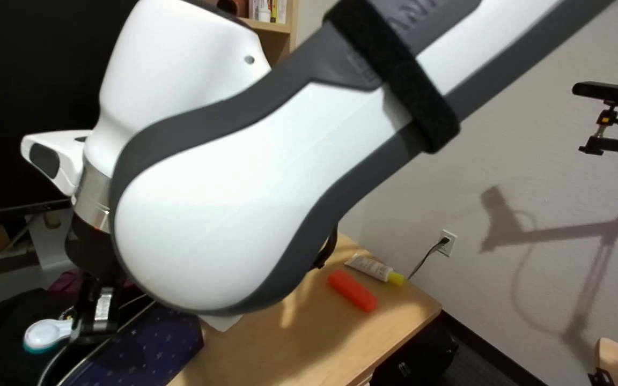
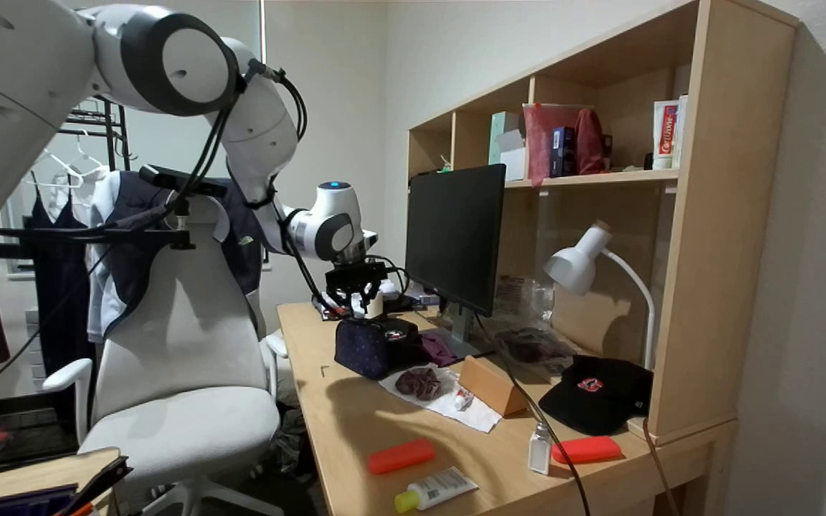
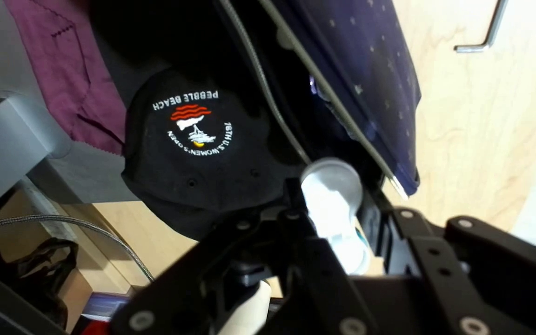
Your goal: Put the white object inside the bag
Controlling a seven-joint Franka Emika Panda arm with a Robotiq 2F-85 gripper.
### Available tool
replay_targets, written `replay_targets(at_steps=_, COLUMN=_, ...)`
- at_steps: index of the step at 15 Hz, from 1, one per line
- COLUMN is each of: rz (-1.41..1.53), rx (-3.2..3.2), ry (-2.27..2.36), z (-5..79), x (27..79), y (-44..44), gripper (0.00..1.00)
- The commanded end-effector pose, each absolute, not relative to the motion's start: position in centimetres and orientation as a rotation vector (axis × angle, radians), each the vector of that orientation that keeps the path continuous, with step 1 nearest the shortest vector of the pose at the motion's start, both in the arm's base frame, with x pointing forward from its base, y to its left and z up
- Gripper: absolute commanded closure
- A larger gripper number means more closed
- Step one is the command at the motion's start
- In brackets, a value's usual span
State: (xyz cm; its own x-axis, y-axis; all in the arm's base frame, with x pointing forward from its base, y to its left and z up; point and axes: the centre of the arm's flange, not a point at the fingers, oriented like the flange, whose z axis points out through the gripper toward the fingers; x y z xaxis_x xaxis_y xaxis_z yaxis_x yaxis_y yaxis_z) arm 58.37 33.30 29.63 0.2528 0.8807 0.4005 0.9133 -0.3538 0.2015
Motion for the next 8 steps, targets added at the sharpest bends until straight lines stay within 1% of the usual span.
replay_targets(at_steps=1, rz=-0.738, rx=-2.395, ry=-1.730, z=28.40, x=58.98, y=32.77, gripper=0.87)
replay_targets(at_steps=5, rz=-0.767, rx=-2.396, ry=-1.712, z=27.91, x=59.10, y=32.68, gripper=0.87)
replay_targets(at_steps=6, rz=-0.777, rx=-2.405, ry=-1.701, z=28.05, x=59.12, y=32.65, gripper=0.42)
replay_targets(at_steps=7, rz=-0.776, rx=-2.410, ry=-1.698, z=28.23, x=59.10, y=32.63, gripper=0.42)
replay_targets(at_steps=8, rz=-0.781, rx=-2.417, ry=-1.699, z=28.62, x=59.05, y=32.58, gripper=0.36)
